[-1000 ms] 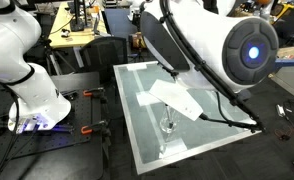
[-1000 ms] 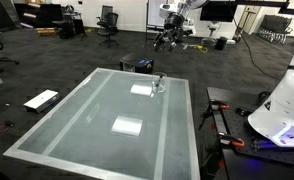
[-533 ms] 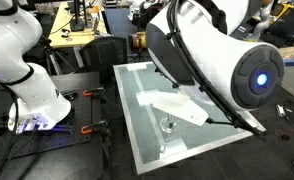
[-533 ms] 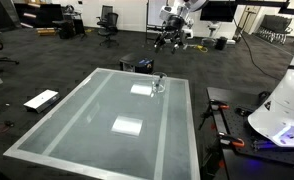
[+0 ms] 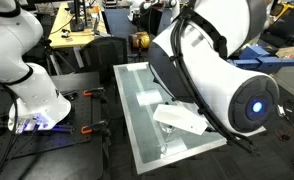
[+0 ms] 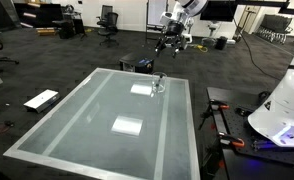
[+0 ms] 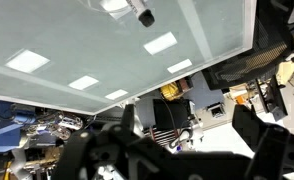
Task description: Put the marker in the glass then put it back on the table
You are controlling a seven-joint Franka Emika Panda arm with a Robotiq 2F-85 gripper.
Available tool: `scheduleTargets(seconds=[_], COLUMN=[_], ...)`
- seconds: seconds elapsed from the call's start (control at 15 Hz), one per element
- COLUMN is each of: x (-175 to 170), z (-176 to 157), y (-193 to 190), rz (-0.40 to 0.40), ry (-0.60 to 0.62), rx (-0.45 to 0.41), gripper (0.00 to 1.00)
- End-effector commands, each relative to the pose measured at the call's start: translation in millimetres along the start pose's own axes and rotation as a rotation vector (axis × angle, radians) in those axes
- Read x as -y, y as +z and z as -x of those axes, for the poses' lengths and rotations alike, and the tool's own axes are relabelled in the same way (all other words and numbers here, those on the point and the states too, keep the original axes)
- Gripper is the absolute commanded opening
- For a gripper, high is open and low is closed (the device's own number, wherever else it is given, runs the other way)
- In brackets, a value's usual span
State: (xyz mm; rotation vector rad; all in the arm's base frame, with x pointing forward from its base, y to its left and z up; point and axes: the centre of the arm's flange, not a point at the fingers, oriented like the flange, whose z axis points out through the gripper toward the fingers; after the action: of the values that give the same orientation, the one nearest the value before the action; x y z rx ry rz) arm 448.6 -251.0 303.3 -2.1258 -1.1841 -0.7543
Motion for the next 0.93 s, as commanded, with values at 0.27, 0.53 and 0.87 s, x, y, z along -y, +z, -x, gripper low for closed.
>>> scheduleTargets(seconds=[0.27,0.53,0.87], x=[0,-13,-27], z=[0,11,37], y=[1,6,9], rz=[-0.001,-0.005,-0.032], ry=[-0.001,-0.085,-0.21], rx=[0.0,-0.01,-0.033], gripper=[1.0,1.0,1.0])
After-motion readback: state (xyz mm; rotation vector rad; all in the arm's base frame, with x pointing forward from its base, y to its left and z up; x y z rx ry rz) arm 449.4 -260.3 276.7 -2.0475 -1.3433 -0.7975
